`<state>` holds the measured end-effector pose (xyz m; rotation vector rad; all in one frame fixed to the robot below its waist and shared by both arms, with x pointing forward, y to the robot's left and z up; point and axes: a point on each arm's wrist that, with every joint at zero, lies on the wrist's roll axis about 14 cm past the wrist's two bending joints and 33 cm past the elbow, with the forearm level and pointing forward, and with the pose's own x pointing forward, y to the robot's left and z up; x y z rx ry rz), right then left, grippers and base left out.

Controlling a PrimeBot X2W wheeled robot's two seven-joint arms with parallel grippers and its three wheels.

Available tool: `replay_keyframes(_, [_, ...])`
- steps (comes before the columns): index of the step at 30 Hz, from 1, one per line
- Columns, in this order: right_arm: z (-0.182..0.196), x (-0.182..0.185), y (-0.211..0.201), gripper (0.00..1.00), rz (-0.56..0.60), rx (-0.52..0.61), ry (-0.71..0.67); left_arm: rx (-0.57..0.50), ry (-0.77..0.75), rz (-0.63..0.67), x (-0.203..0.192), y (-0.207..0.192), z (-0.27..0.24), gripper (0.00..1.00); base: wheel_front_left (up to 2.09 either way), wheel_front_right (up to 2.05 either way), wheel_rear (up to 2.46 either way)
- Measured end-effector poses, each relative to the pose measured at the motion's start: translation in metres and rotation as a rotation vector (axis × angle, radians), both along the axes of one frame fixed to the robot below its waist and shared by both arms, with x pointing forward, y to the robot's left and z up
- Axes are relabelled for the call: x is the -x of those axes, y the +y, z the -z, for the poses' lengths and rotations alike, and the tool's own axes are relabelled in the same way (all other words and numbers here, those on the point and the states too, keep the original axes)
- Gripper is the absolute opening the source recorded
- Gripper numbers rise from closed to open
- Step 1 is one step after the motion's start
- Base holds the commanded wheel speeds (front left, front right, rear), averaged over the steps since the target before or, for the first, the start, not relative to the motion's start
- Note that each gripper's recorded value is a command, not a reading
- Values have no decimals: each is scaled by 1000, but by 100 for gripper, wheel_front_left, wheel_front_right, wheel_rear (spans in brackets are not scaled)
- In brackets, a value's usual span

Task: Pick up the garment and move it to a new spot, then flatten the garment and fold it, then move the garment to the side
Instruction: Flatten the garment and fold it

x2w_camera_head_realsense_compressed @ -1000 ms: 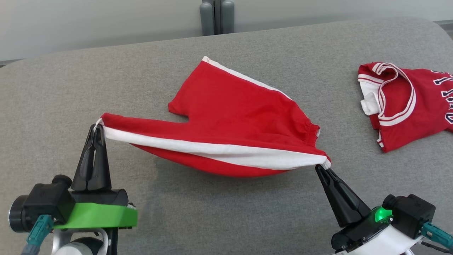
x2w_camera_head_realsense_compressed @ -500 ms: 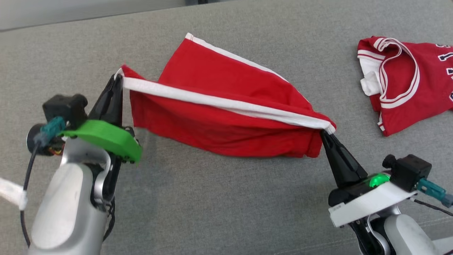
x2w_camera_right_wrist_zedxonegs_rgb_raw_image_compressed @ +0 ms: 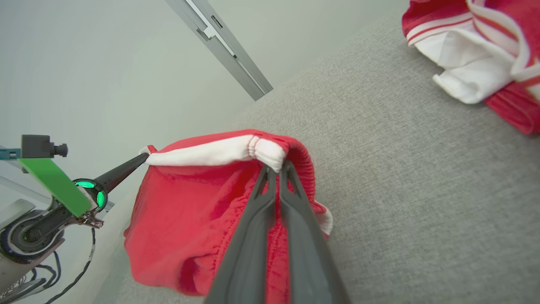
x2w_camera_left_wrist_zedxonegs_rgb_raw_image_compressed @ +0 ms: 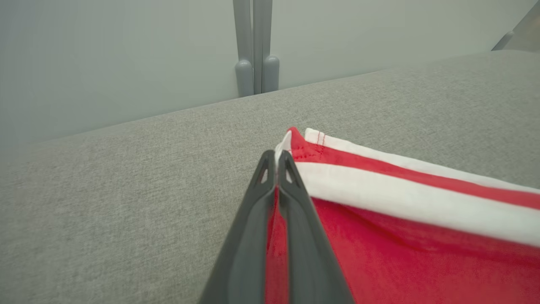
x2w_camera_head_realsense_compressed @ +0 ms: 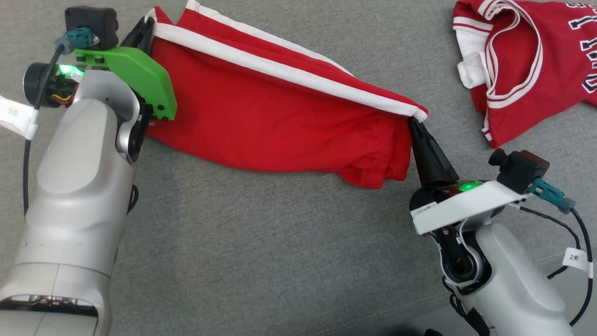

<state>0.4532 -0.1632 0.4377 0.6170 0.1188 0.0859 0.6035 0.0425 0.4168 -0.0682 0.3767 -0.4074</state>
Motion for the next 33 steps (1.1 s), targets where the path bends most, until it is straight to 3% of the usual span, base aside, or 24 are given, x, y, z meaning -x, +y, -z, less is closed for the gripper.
replay_keyframes(10, [16, 0, -12, 0, 20, 16, 46, 10, 48, 61, -23, -46, 34, 0, 0, 0, 0])
replay_keyframes(11, [16, 0, -14, 33, 26, 17, 46, 9, 57, 62, -24, -48, 38, 37, 0, 0, 0])
replay_keyframes(12, [13, -1, -16, 85, 32, 22, 37, 14, 67, 57, -24, -49, 41, 89, 0, 0, 0])
replay_keyframes(13, [10, -2, -19, 100, 37, 29, 26, 17, 81, 55, -24, -50, 44, 100, 0, 0, 0])
replay_keyframes(17, [-12, -7, -24, 100, 30, 121, -57, 29, 62, 36, -25, -47, 45, 100, 0, 0, 0])
replay_keyframes(28, [-55, 13, -53, 100, 58, 396, -193, 67, -207, -108, -22, -8, -10, 100, 0, 0, 0])
replay_keyframes(33, [-71, 20, -60, 100, 72, 458, -233, 71, -328, -203, 9, 24, -36, 100, 0, 0, 0])
